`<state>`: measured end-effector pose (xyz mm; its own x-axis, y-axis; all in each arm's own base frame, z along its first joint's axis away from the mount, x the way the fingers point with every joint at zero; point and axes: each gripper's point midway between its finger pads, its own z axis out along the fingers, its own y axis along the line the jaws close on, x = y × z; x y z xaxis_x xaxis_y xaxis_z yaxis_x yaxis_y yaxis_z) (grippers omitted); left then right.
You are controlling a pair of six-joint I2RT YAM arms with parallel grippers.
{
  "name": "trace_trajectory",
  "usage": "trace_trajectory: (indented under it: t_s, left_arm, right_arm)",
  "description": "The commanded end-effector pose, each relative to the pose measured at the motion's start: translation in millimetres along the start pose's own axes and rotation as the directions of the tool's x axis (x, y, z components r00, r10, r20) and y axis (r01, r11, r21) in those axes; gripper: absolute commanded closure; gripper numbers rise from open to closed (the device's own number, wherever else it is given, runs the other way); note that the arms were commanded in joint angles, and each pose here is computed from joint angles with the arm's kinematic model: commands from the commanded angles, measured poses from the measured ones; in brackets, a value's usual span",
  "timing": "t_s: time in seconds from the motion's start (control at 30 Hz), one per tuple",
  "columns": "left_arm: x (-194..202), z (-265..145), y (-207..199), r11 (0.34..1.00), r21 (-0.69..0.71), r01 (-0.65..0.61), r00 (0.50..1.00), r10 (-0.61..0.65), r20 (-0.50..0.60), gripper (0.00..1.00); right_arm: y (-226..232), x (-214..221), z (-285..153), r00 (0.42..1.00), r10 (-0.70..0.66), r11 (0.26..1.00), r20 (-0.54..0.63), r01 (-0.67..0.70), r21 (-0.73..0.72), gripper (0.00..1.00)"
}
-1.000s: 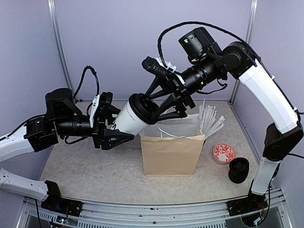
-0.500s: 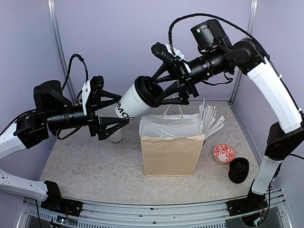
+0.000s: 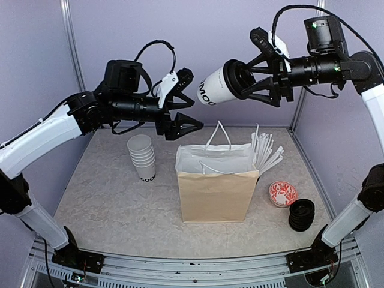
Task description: Pack the takeout coffee
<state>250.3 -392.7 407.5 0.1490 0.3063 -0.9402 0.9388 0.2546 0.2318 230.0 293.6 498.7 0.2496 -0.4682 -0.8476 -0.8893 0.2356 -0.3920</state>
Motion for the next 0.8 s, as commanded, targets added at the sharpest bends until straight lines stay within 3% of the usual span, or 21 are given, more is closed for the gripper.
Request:
trace_trajectory:
  t_s: [0.0,0.27,0.47,0.77]
  left_arm:
    - [39,29,-15,0.988,0.144,0.052,0.992,-0.035,-0.12,0.15]
    - [86,73,-14,0.977,0.201,0.077,0.968,-0.025,-0.251,0.19]
    - [106,89,-15,0.965,0.239,0.109,0.941,-0.022,-0.339,0.36]
    - [109,87,-24,0.952,0.274,0.139,0.932,-0.032,-0.36,0.49]
  right_arm:
    - [-15,11,-25,0.999,-0.001,0.992,-0.037,0.006,0.125,0.52]
    - [-6,19,-60,0.999,-0.008,0.984,-0.049,0.017,0.18,0.5]
    - [28,27,-68,0.998,-0.046,0.997,-0.044,0.049,0.053,0.5]
    - [71,53,-64,0.997,-0.016,0.991,-0.077,0.006,-0.134,0.52]
